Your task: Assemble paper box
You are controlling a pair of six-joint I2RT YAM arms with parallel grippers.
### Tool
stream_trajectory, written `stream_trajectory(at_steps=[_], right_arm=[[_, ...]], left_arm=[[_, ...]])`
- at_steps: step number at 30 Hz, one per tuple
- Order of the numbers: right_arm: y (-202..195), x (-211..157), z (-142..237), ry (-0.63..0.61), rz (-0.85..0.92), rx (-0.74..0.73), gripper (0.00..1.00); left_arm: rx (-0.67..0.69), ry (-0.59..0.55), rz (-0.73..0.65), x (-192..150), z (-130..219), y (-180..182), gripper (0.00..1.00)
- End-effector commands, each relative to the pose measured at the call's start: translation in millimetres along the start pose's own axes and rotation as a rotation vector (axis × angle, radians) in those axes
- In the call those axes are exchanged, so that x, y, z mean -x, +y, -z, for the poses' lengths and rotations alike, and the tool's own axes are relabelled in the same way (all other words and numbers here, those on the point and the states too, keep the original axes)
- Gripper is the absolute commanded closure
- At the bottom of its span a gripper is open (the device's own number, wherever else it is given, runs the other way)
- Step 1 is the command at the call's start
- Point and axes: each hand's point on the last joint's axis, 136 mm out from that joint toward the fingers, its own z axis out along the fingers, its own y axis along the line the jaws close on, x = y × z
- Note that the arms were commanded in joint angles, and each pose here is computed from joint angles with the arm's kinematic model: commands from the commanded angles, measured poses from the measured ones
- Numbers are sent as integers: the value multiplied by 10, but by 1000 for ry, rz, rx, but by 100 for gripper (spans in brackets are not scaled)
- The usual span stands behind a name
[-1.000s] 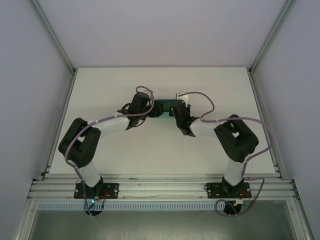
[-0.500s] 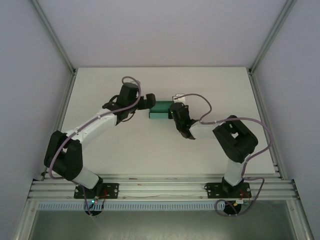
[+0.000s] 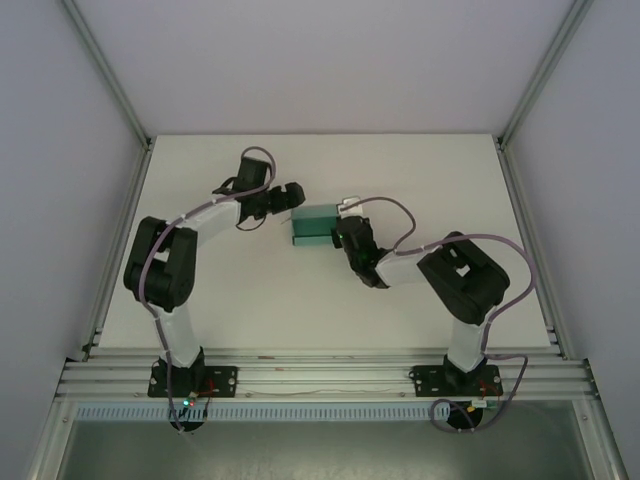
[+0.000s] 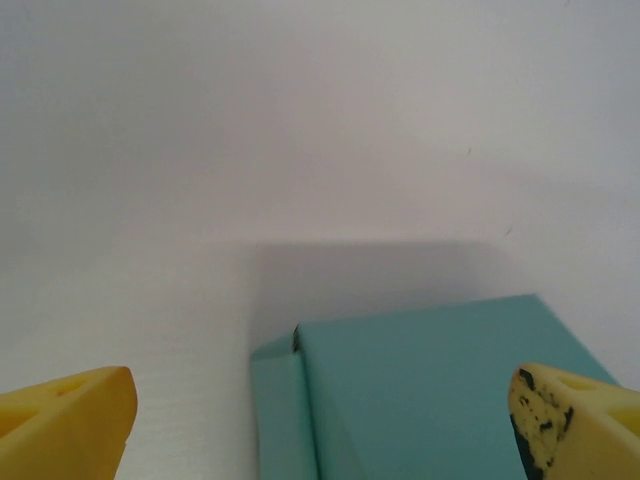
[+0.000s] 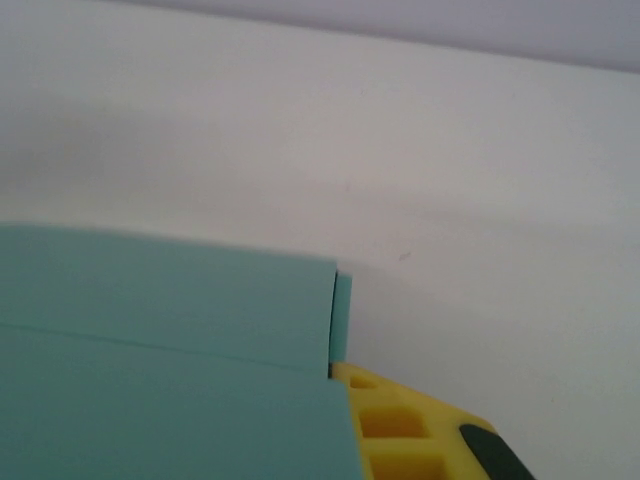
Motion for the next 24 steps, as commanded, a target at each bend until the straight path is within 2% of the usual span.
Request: stream_trajectory(at_steps=[1, 4, 8, 11, 17, 21, 24], right_arm=[[8, -429, 37, 113, 89, 21, 86], [1, -415, 76, 112, 86, 18, 83], [48, -379, 162, 108, 82, 51, 76], [49, -315, 242, 98, 55, 72, 67], [1, -238, 467, 118, 57, 104, 41], [43, -184, 665, 115, 32, 179, 26], [58, -95, 777, 116, 1, 217, 20]], left_arm=[[-128, 25, 23, -60, -18, -226, 10], [-138, 50, 48, -172, -62, -178, 18], [-154, 59, 72, -327, -101, -84, 25], [-148, 79, 78, -425, -174, -9, 29], [-161, 105, 75, -511, -292, 39, 37], [-166, 112, 80, -531, -346, 49, 43], [-170, 119, 81, -541, -384, 52, 48]])
